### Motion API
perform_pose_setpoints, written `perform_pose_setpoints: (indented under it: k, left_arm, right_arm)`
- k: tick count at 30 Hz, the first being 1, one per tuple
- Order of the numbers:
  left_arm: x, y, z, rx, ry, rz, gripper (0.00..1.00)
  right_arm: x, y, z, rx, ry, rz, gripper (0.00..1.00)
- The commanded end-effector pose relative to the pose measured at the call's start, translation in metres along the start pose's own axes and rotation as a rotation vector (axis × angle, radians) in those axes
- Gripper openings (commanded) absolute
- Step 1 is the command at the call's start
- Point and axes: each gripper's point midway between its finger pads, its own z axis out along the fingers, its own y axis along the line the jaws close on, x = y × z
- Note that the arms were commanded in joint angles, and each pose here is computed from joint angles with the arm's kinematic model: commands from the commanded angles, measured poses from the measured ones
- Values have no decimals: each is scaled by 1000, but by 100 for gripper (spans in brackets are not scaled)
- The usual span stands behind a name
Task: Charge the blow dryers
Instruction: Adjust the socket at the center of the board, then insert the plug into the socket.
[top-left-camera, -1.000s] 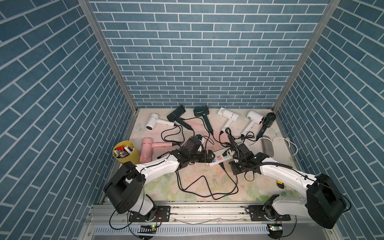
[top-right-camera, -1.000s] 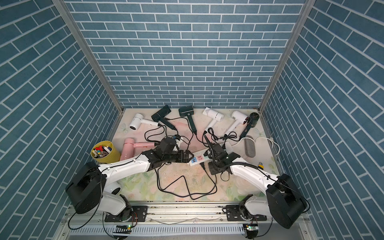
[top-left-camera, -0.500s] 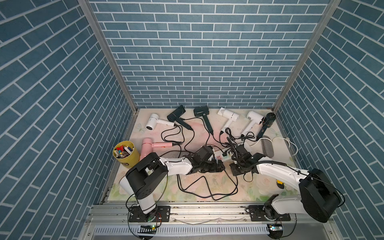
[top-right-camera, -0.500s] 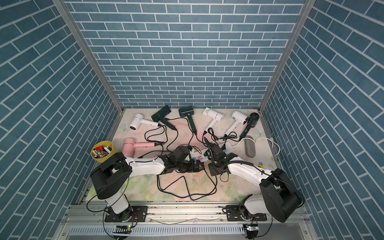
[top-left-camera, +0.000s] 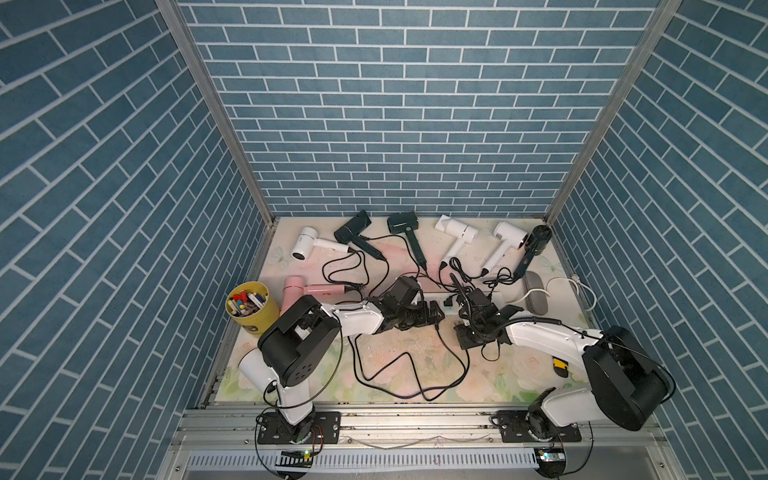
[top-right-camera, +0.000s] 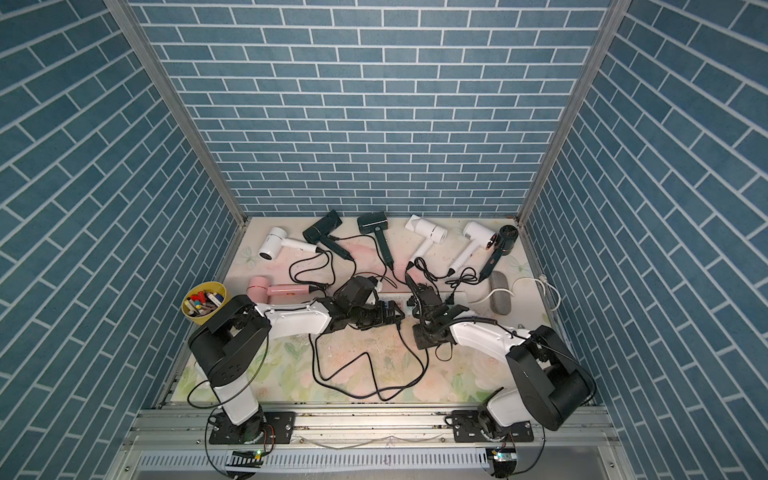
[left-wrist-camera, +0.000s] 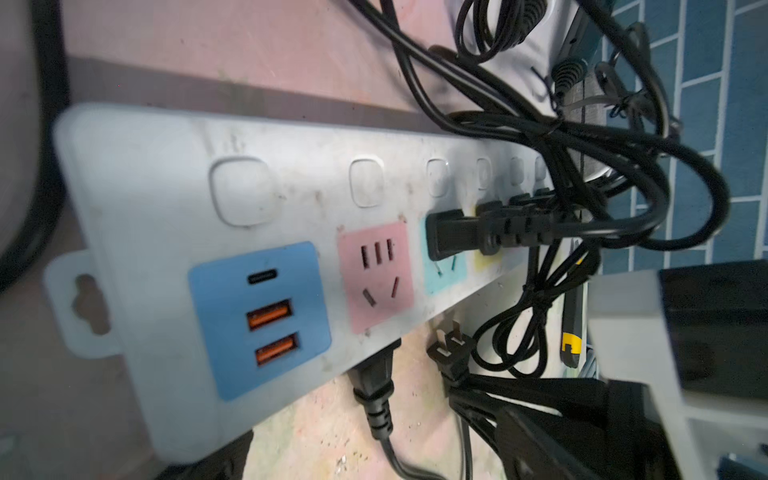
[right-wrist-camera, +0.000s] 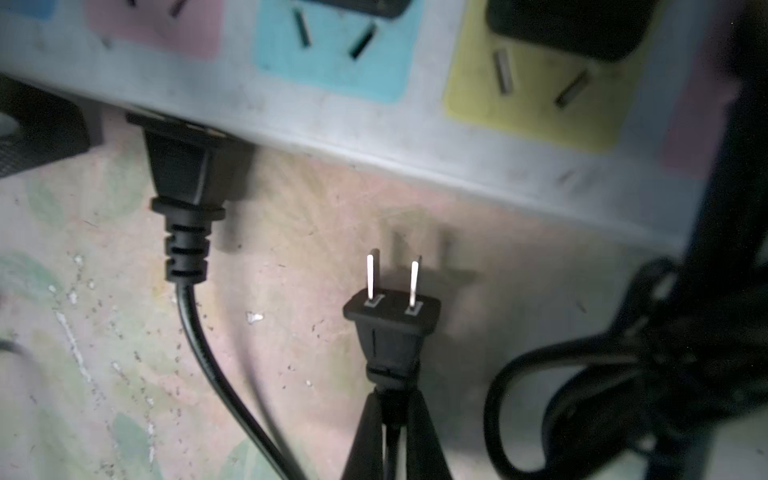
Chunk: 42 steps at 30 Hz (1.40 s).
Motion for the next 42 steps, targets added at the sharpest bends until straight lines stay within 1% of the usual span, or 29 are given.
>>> perform_pose_setpoints:
  k: [1,3,5,8,13,16,19,20,22,25,29,34,42]
  left_arm:
    - [-19,-20,-26,55,-51,44,97]
    - [-30,-19,-36,57,-77,42,97]
    - [-45,-17,-42,47,-97,38,97]
    - [-69,-22,-39,31,-85,67,96]
    - [-98,-23,-13,-62,-38,155,94]
    - [-110,-22,7,-86,-11,196,92]
    - [-117,-16,25,-105,25,221,85]
    - [-118,-14,30,-106,35,224,82]
    - [-120,-8,39,-117,53,230,71]
    - [-119,2,46,-135,69,238,58]
    - [-110,15,55,-155,100,244,50]
    - [-97,30,61,-172,131,243,45]
    - [-80,38,64,-158,150,234,43]
  right_arm:
    - [-11,8,0,-43,-34,38,0]
    - [-14,9,-2,-52,-55,58,0]
    - [-13,16,-3,-89,-49,74,0]
    - [-12,18,-2,-102,-40,95,0]
    - [-13,12,1,-66,-50,124,0]
    - [-20,7,0,-36,-83,135,0]
    - [-25,8,1,-40,-95,139,0]
    - [-25,9,3,-40,-91,140,0]
    - [-26,11,6,-49,-85,143,0]
    - [-27,14,10,-64,-79,145,0]
    - [-29,14,11,-63,-81,147,0]
    - [-33,14,7,-61,-104,151,0]
    - [-43,21,-5,-85,-143,145,0]
